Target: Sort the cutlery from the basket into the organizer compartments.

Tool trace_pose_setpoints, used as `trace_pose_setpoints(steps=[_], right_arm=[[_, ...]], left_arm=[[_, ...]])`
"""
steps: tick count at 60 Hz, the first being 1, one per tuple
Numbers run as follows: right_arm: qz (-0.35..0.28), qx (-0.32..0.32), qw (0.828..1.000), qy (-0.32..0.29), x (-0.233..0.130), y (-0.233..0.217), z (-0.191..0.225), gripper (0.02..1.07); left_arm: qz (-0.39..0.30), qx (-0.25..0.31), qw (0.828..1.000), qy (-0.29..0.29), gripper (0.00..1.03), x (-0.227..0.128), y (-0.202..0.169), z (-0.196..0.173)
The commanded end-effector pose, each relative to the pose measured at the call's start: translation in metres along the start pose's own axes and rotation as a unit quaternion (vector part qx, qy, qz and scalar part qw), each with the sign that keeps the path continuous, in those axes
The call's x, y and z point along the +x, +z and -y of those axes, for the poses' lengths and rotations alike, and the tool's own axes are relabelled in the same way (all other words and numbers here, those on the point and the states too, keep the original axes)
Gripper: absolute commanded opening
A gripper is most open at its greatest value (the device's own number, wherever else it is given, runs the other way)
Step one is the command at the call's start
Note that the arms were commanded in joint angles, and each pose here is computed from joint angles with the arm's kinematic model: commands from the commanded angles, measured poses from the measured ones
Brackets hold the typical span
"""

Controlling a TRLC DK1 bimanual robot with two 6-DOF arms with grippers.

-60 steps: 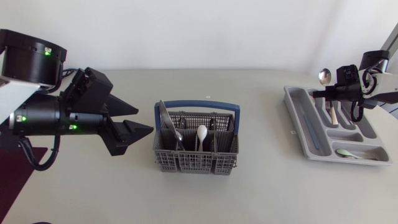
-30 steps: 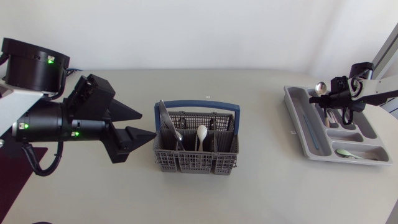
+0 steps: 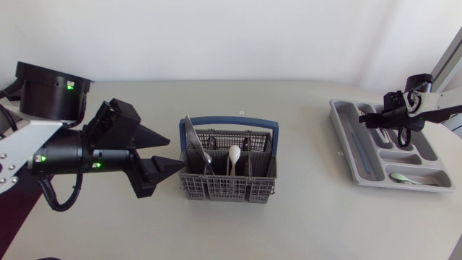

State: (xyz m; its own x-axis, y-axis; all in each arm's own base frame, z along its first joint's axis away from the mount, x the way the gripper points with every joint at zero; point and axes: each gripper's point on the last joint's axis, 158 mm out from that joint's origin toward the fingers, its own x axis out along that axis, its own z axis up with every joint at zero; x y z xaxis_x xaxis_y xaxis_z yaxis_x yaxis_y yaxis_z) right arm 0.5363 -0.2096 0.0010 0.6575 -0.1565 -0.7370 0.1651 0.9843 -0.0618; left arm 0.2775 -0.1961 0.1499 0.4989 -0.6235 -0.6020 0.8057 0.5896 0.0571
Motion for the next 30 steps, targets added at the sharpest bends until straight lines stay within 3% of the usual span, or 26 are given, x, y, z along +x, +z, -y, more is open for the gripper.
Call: trace_pose_setpoints(steps=[1, 30], right_arm=[[0.022, -0.009, 1.0, -0.002, -0.028, 0.016, -0.008, 0.72], [0.086, -0.083, 0.991, 0.06, -0.157, 0.012, -0.106, 0.77]], left_arm=[[-0.006, -0.013, 1.0, -0.014, 0.83, 0.008, -0.008, 0.006], [-0.014, -0.032, 0.999, -0.03, 0.83, 0.055, -0.024, 0.006]])
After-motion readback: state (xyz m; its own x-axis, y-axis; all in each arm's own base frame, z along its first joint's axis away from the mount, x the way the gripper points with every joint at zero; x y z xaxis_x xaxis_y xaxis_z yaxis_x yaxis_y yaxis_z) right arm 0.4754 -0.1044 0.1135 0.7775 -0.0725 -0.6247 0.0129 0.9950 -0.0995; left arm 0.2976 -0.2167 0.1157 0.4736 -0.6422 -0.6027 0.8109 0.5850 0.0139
